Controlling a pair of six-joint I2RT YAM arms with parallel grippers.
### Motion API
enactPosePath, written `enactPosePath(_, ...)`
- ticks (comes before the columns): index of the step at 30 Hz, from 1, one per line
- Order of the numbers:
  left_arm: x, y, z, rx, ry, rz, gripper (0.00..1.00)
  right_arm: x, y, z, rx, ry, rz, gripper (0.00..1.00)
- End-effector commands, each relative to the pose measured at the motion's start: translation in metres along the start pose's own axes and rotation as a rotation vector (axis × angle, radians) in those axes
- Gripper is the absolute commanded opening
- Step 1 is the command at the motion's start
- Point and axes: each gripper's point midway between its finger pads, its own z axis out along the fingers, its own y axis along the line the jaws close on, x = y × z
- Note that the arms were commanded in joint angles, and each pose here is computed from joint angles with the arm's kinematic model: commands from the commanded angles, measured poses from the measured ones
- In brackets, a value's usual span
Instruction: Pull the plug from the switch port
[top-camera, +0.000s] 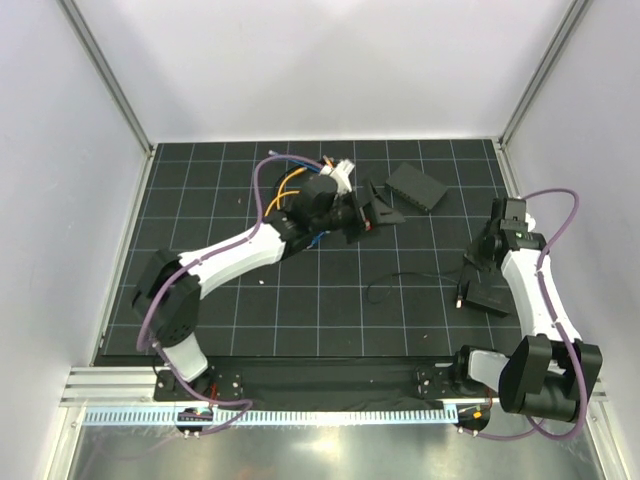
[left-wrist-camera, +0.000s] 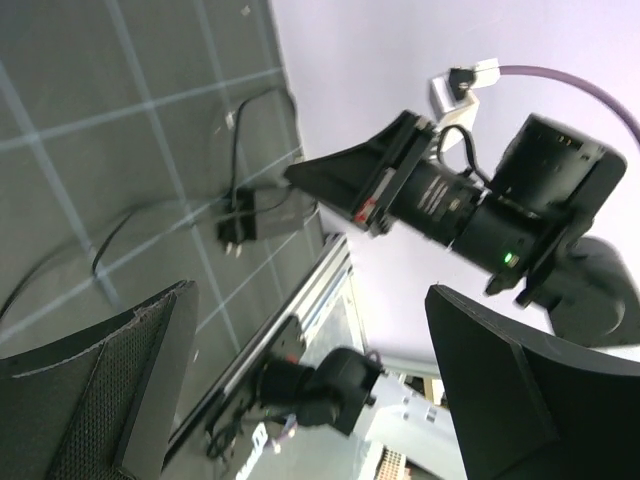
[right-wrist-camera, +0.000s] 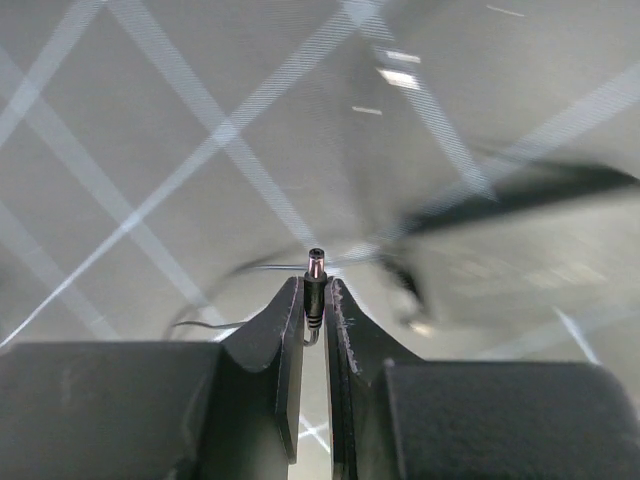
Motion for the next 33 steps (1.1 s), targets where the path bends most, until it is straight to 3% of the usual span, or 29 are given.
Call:
enactPosePath(1,0.003,-0.018,-0.030,0.038,-0.006,-0.007,0.99,-0.003,-0.052,-0.016,0.294,-0.018,0.055,0.02)
enactPosePath(6,0.018,-0.037,-0.070,0.096,0.026,0.089,1.00,-0.004,-0.086,-0.022,0.521,0.019,0.127,0.02)
enactPosePath(11,0.021,-0.020,-0.115,-0.029,-0.030,0.272,1.00,0.021,-0.101,0.003,0.537,0.152,0.250,0.02)
enactPosePath(16,0.017,0.001,-0.163,-0.139,-0.145,0.337,1.00,0.016,-0.114,0.019,0.577,0.069,0.323,0.09)
enactPosePath(19,0.026,0.016,-0.175,-0.168,-0.137,0.346,1.00,0.012,-0.118,0.022,0.596,0.056,0.300,0.14)
enactPosePath(21,0.032,0.017,-0.185,-0.155,-0.137,0.348,1.00,0.006,-0.124,0.021,0.616,0.023,0.263,0.26)
enactPosePath(25,0.046,0.042,-0.199,-0.189,-0.138,0.320,1.00,-0.012,-0.122,0.012,0.613,-0.025,0.233,0.76)
enactPosePath(29,0.060,0.064,-0.210,-0.221,-0.140,0.278,1.00,-0.026,-0.102,-0.001,0.519,-0.037,0.174,0.98)
enactPosePath(33,0.071,0.088,-0.213,-0.259,-0.134,0.232,1.00,-0.049,-0.058,-0.026,0.427,-0.115,0.018,1.00)
